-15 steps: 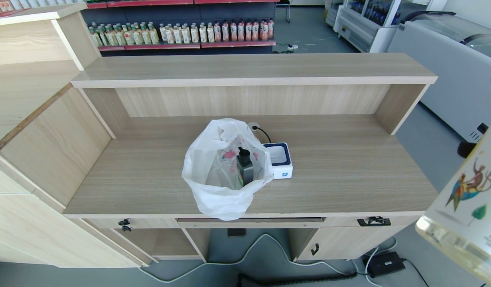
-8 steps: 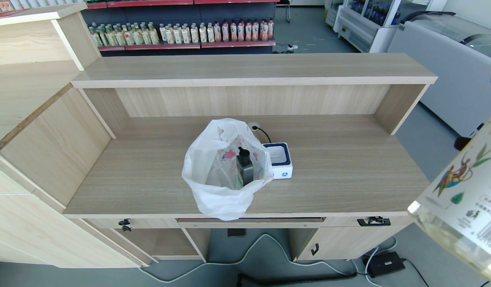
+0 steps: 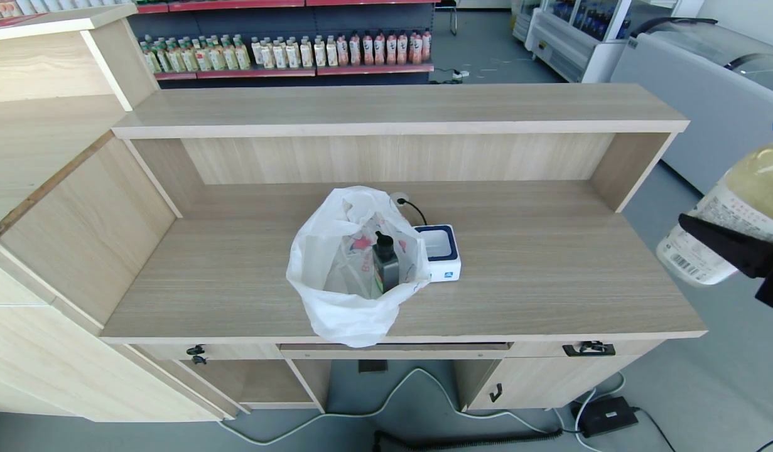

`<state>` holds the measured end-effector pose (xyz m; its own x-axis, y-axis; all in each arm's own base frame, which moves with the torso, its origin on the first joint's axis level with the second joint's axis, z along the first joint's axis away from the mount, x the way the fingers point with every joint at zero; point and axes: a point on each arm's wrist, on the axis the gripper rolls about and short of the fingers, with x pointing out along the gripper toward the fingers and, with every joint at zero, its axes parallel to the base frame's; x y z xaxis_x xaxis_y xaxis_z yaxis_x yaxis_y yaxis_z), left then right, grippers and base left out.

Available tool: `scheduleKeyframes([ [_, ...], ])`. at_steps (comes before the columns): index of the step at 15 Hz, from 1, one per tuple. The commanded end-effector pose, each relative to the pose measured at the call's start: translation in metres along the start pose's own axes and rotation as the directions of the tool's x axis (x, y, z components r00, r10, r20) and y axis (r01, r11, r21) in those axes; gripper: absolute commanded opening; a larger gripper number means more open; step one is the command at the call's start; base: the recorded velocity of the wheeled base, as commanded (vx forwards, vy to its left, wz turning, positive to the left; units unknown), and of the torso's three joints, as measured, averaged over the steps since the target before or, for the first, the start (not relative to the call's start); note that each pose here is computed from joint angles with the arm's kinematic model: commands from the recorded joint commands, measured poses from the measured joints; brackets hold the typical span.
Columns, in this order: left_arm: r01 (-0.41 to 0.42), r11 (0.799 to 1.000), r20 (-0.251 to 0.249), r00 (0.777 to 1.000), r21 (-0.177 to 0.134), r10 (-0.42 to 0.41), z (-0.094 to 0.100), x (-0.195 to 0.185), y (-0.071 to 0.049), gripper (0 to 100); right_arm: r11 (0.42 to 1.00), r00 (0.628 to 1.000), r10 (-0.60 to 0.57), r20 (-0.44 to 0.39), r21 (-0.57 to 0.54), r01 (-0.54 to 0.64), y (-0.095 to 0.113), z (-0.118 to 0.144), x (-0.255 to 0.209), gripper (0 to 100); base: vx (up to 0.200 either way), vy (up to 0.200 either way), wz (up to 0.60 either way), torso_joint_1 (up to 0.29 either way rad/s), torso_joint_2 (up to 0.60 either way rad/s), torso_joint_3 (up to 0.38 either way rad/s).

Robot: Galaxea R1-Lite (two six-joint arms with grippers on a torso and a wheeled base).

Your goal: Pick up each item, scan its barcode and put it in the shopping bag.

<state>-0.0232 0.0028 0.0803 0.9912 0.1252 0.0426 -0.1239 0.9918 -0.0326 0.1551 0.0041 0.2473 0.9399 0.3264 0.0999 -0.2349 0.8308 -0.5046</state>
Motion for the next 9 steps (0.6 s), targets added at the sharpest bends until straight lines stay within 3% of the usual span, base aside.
scheduleKeyframes([
  [1,0.0,1.0,0.002,1.0,-0.001,0.0,0.0,0.0,0.0,100,0.968,0.963,-0.208,-0.174,-0.181,0.176,-0.022,-0.054,-0.003,0,0.0,0.0,0.0,0.0,0.0,0.0],
  [4,0.0,1.0,0.002,1.0,-0.001,0.0,0.0,0.0,0.0,100,0.919,0.932,-0.322,-0.165,-0.29,0.266,-0.041,-0.06,-0.007,0,0.0,0.0,0.0,0.0,0.0,0.0],
  [7,0.0,1.0,0.002,1.0,-0.001,0.0,0.0,0.0,0.0,100,0.905,0.93,-0.329,-0.165,-0.336,0.261,-0.046,-0.067,-0.001,0,0.0,0.0,0.0,0.0,0.0,0.0],
  [9,0.0,1.0,0.0,1.0,0.0,0.0,0.0,0.0,0.0,100,0.896,0.928,-0.32,-0.19,-0.379,0.232,-0.047,-0.075,0.005,0,0.0,0.0,0.6,-0.005,0.0,0.0],
])
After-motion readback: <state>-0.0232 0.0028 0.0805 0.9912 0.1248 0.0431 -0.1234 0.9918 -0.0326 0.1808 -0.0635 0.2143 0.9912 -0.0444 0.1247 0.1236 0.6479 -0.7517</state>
